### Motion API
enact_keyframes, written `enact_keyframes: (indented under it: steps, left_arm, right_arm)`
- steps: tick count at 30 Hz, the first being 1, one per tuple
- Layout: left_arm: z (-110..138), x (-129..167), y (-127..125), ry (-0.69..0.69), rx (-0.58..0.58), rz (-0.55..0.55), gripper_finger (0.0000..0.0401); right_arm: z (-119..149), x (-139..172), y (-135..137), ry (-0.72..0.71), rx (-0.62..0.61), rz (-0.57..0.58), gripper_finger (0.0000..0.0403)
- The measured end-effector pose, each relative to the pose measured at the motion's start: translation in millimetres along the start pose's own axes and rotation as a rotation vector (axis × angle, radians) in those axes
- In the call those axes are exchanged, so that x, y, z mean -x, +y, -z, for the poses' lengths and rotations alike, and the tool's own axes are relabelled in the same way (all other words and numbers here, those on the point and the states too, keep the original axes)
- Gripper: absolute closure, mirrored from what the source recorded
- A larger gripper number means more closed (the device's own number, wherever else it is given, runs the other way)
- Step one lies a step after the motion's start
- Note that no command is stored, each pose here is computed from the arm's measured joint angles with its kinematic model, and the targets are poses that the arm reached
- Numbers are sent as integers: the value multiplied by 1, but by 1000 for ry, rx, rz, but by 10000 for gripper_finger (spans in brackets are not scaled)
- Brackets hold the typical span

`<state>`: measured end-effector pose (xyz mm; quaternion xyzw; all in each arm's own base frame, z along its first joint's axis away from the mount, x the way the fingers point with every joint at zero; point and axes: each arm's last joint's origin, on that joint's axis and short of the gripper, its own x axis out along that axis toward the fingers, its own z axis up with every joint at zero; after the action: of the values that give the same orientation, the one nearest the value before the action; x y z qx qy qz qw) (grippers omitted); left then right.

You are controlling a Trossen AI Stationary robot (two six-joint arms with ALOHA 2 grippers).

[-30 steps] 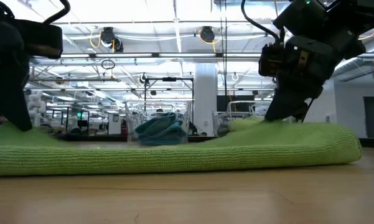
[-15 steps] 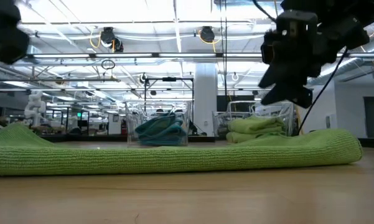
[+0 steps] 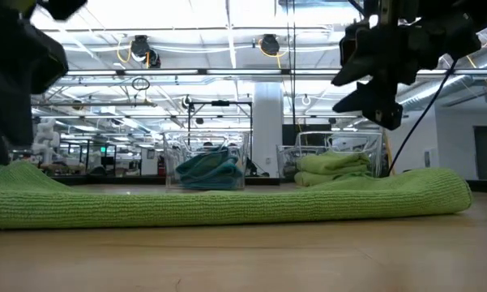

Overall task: Fold microfiber towels
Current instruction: Fold the green microfiber towel

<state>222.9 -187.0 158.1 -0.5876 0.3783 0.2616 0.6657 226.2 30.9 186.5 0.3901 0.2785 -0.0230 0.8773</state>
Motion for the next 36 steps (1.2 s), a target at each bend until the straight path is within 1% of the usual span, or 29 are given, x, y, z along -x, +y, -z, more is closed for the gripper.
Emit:
enact_keyframes:
  steps: [4, 7, 11, 13, 14, 16, 18, 21, 25, 27, 29, 32, 34, 36]
  left_arm:
    - [-1, -20, -2, 0, -38, 15, 332]
    - [-2, -34, 5, 15, -64, -47, 348]
    - [-2, -42, 9, 28, -80, -93, 363]
    - [-1, -43, 10, 30, -104, -100, 367]
    - [-1, -43, 10, 35, -119, -101, 369]
    - [-2, -42, 11, 41, -149, -113, 370]
    - [-3, -41, 12, 41, -176, -127, 370]
    - [-10, -42, 14, 29, -199, -172, 371]
    - [-24, -45, 11, 10, -282, -202, 371]
    - [-36, -48, 10, -21, -317, -224, 371]
    - [-50, -50, 8, -79, -350, -239, 371]
    - [-74, -55, 2, -132, -424, -246, 371]
    - [-91, -58, -2, -140, -484, -244, 371]
    - [-109, -58, -8, -111, -543, -228, 371]
  right_arm:
    - [7, -12, 1, 22, -17, 7, 277]
    - [15, -26, 3, 70, 17, 9, 312]
    - [28, -48, 2, 184, 105, -8, 360]
    - [38, -57, -6, 262, 121, 22, 383]
    - [43, -60, -12, 305, 115, 60, 393]
    - [51, -62, -21, 374, 83, 127, 399]
    - [53, -61, -24, 402, 45, 166, 396]
    - [56, -57, -21, 433, -15, 165, 398]
    - [68, -52, -9, 450, -175, 187, 401]
    - [79, -51, -3, 452, -248, 213, 402]
    - [89, -51, 4, 435, -293, 232, 402]
    - [96, -49, 9, 383, -362, 255, 402]
    - [96, -50, 13, 349, -412, 235, 402]
    - [94, -52, 18, 322, -464, 185, 402]
